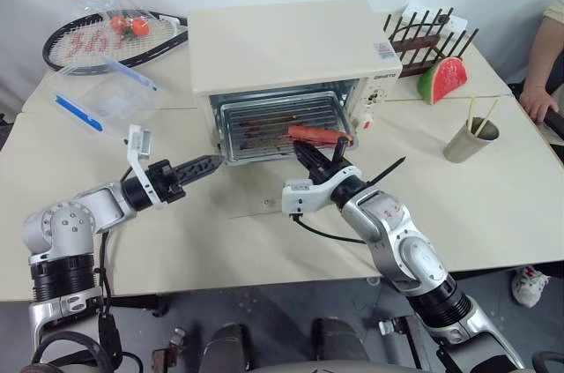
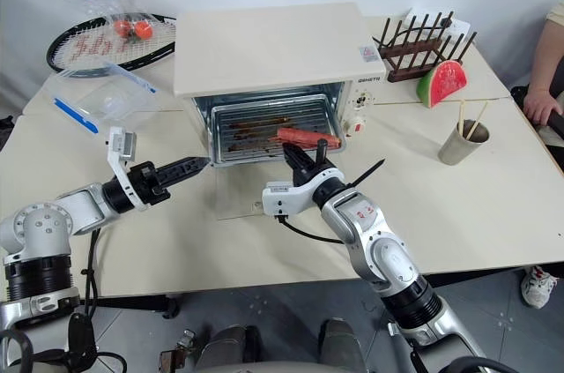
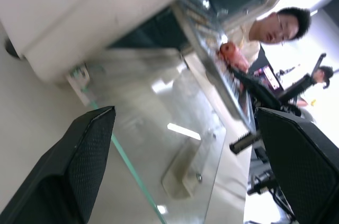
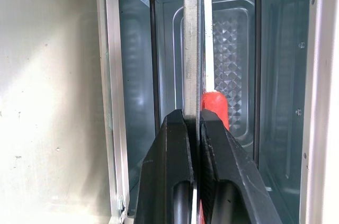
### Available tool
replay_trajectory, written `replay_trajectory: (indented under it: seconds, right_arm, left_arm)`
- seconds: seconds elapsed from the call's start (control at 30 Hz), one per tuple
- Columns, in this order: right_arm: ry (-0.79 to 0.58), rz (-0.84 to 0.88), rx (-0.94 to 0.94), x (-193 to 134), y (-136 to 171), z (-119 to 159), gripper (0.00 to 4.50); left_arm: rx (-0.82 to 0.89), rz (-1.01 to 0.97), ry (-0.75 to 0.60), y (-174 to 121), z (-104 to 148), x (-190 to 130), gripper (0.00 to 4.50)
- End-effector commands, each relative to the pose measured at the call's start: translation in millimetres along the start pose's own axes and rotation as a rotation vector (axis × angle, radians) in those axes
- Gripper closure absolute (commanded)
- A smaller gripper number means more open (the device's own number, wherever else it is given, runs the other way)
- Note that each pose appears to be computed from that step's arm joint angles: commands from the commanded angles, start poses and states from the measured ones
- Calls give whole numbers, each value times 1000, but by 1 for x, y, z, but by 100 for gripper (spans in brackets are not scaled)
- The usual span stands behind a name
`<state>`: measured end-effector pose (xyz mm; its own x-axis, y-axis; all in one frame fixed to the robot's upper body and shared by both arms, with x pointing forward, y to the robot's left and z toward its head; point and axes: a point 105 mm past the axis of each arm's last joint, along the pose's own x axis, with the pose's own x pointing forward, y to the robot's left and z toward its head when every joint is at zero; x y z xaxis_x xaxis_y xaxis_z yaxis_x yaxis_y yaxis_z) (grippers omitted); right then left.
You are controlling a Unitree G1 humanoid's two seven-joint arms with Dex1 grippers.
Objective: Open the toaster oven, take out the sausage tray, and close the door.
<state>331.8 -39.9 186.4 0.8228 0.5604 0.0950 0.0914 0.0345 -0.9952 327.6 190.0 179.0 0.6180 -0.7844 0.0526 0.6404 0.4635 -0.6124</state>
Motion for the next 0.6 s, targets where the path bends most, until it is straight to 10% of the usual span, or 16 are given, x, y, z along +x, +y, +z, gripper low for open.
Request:
replay_trajectory:
  seconds: [0.03,0.33,0.6]
  right_arm:
    - [-30,-94,-16,-2,-25,5,450]
    - [-31,-90,-24,4,-26,-3,450]
    - [-39,-98,-31,13,-29,-8,450]
  left_arm:
    - [53,-22,-58,-7,16,1,2]
    - [419,-25,-203,-23,37,-8,2]
    - [491,-103,-158,-34,31,-16,214]
